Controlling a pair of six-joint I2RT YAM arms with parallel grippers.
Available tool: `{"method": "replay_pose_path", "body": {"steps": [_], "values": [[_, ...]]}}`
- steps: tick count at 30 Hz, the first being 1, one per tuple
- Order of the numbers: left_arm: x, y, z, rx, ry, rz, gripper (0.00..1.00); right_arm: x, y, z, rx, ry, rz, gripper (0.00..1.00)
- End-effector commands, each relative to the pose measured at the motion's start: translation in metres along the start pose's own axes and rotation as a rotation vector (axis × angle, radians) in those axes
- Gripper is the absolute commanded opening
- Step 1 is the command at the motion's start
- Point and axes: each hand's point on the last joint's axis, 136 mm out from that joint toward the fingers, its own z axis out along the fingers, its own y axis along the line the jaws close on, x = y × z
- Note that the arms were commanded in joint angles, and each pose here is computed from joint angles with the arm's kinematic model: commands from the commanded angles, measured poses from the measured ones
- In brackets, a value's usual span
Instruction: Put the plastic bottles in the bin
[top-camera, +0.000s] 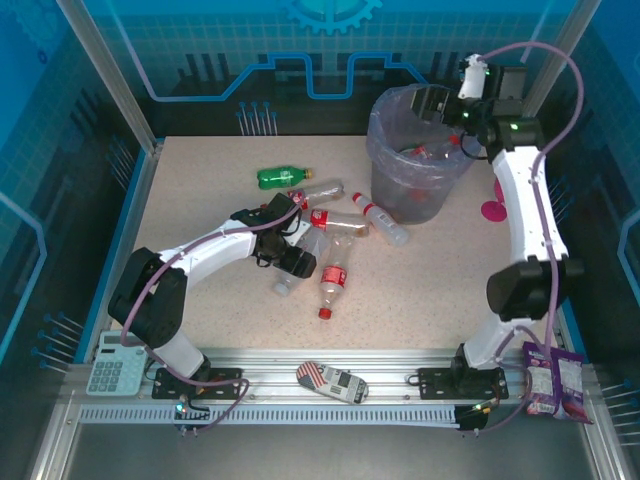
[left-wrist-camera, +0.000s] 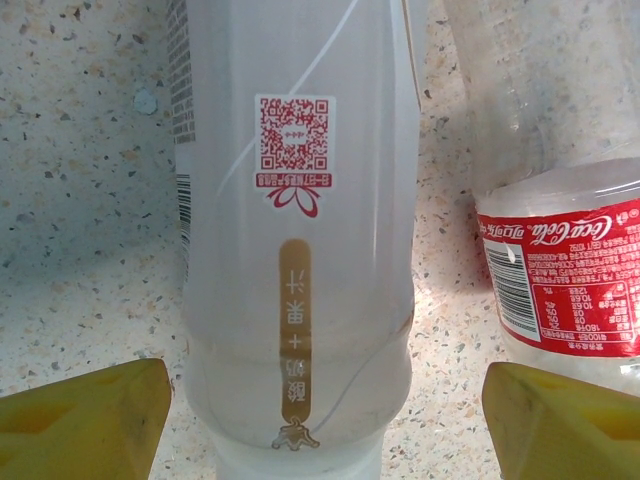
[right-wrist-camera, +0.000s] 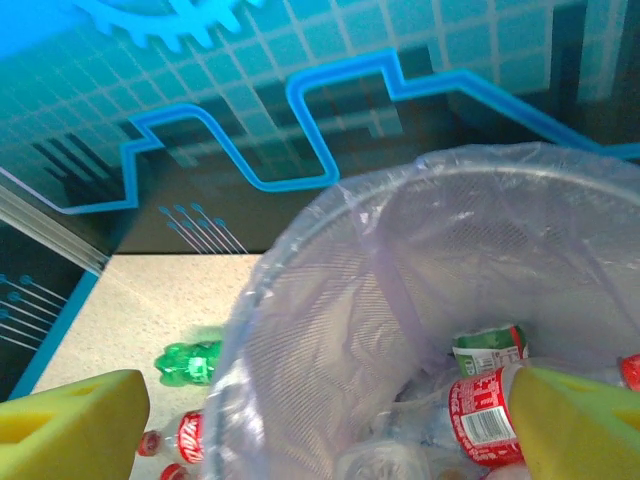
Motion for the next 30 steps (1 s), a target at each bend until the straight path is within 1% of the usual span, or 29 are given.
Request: {"method": "replay_pose_path", "body": {"steps": [1,5,9,12,15,18,20,24,27,30], "values": [[0.003,-0.009,-0.012,0.027,0.004,0.03,0.82,0.017,0.011,-0.022,-0.028,0.026,0.007,0.93],[0.008,-0.007,-0.01,0.02,0.019,0.038,0.82,0.041,0.011,-0.043,-0.016,0.03,0.036,0.93],[0.011,-0.007,0.0,0.029,0.051,0.036,0.82,0.071,0.004,-0.054,0.008,0.06,0.078,0.92],[0.01,-0.008,0.008,0.043,0.058,0.033,0.86,0.088,0.002,-0.058,0.012,0.084,0.107,0.92],[0.012,-0.006,0.017,0.037,0.075,0.028,0.87,0.099,0.003,-0.059,-0.003,0.094,0.137,0.92],[0.014,-0.006,0.026,0.046,0.084,0.024,0.86,0.103,0.004,-0.059,-0.018,0.095,0.153,0.92],[0.015,-0.004,0.031,0.042,0.097,0.021,0.84,0.102,0.005,-0.059,-0.022,0.089,0.157,0.92],[0.014,-0.003,0.035,0.038,0.087,0.015,0.76,0.101,0.008,-0.055,-0.043,0.089,0.167,0.92],[0.013,-0.003,0.039,0.039,0.091,0.011,0.67,0.1,0.007,-0.052,-0.047,0.086,0.172,0.92],[0.013,-0.002,0.039,0.036,0.091,0.011,0.64,0.1,0.009,-0.051,-0.058,0.086,0.177,0.92]]}}
